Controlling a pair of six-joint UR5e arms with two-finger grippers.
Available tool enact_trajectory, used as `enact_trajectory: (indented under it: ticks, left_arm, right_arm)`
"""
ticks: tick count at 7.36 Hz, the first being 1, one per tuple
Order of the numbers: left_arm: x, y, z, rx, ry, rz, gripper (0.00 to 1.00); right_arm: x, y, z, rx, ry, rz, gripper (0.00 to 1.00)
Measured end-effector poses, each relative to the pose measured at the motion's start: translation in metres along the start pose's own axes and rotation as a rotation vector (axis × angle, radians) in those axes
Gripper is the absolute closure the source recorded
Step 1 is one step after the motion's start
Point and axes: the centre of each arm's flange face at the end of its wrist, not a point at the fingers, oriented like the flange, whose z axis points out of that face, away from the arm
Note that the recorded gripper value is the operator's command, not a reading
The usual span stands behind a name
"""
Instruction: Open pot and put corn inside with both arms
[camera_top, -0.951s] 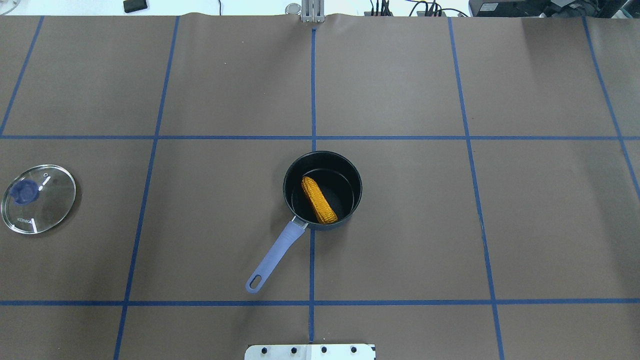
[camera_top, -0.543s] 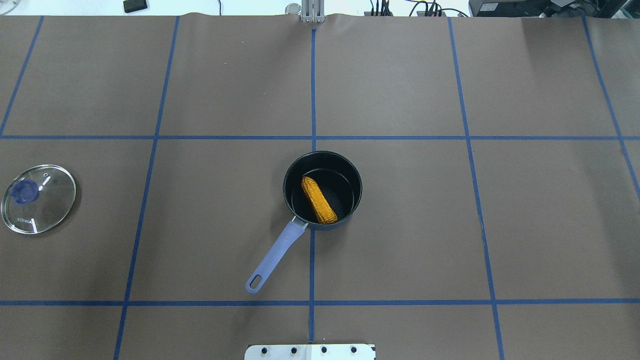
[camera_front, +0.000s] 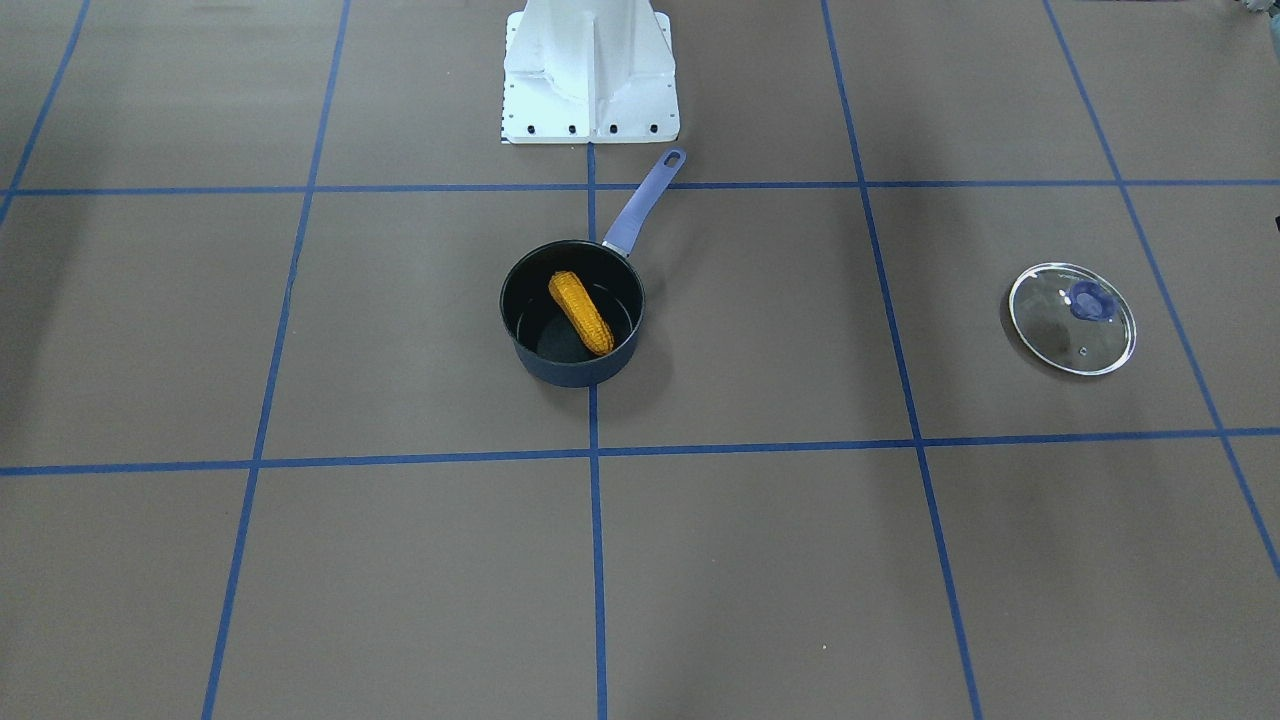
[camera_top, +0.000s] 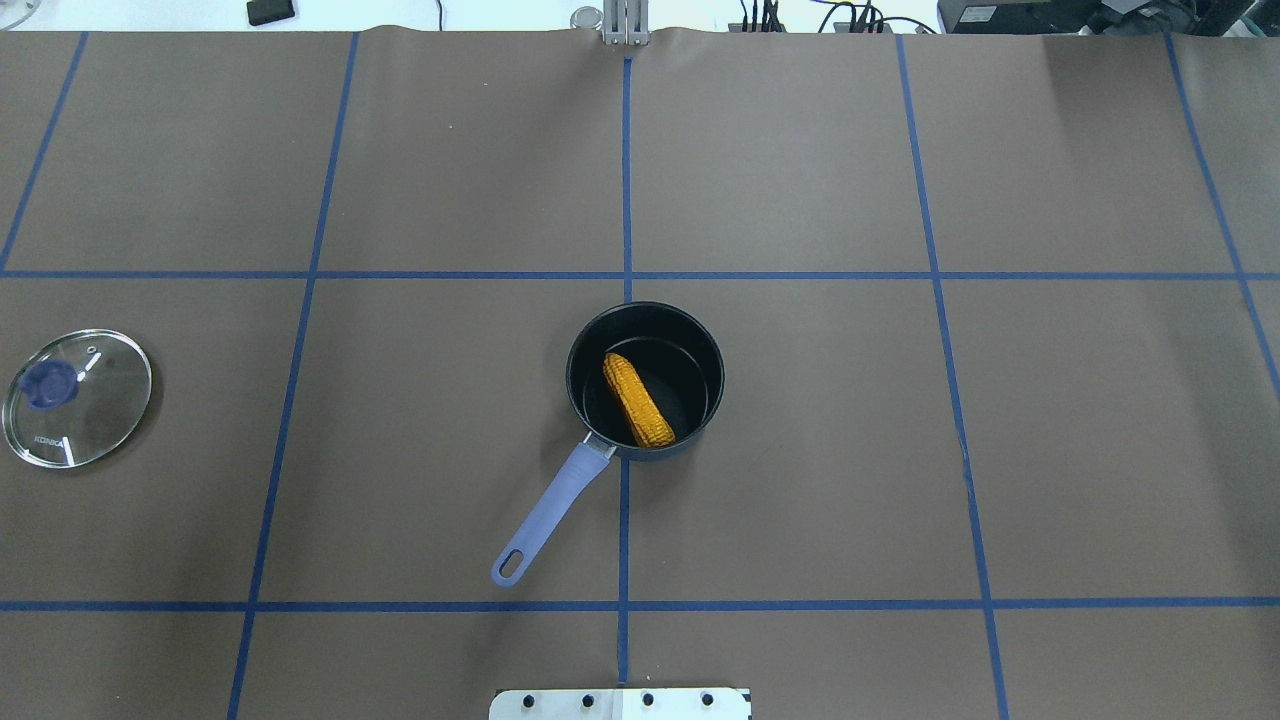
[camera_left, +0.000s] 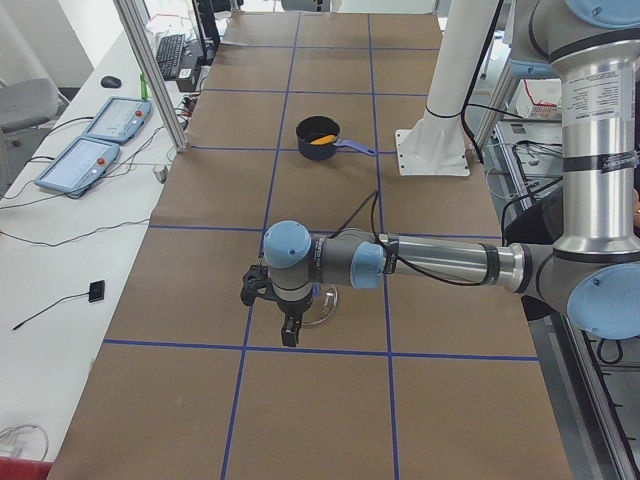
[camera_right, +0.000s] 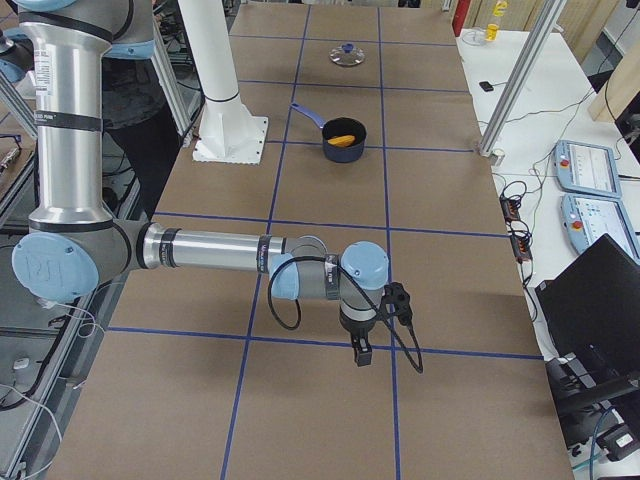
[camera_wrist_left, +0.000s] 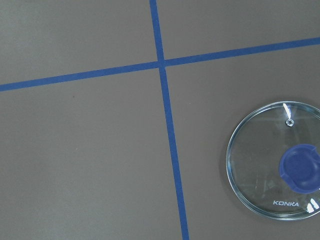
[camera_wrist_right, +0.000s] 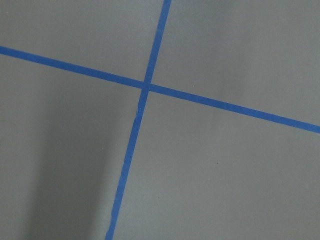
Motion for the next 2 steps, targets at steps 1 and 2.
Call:
enact_trajectory:
  ticks: [1, 2]
  left_arm:
    - [0.0006, -0.0001, -0.0007, 0.001, -0.001, 0.001, 0.02]
    - [0.0010, -0.0001, -0.0011, 0.002, -0.001, 0.002, 0.02]
  right_arm:
    - [-0.0002, -0.0001, 0.0001, 0.000, 0.000, 0.000, 0.00]
    - [-0.0003, -0.0001, 0.0003, -0.001, 0.000, -0.001, 0.00]
